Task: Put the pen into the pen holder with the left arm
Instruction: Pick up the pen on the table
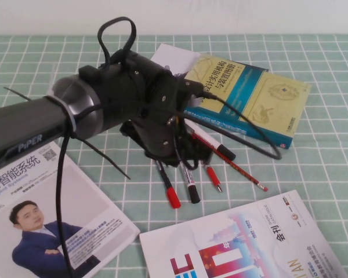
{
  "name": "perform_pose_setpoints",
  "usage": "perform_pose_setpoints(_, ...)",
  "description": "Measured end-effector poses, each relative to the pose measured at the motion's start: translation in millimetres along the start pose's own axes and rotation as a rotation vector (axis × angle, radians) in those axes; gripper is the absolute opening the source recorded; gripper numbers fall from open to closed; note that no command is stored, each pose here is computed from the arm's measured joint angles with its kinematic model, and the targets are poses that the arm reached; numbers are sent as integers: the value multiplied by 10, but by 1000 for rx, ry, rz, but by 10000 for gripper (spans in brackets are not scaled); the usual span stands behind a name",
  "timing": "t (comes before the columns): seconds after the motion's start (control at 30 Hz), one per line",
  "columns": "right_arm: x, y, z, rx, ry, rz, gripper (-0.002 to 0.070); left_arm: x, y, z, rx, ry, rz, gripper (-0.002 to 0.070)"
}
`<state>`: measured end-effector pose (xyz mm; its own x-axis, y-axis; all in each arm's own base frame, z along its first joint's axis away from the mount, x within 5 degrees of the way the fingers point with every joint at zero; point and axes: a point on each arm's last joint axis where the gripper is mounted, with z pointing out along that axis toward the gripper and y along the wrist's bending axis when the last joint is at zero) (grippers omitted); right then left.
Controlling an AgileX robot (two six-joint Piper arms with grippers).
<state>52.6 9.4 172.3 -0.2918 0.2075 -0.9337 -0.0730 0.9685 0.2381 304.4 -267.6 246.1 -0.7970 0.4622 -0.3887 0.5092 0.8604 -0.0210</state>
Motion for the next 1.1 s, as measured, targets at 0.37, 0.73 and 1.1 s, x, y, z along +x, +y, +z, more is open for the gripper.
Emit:
perform_pose_setpoints(0.37,0,0,0,0,0,0,-19,33,92,156,-32,67,-241,321)
perform_pose_setpoints(0.73,0,0,0,0,0,0,-19,-61,108,366,-48,62,-442,327)
perform_pose_setpoints(1.1,0,0,0,0,0,0,-19,-91,138,641,-114,179,-518,327)
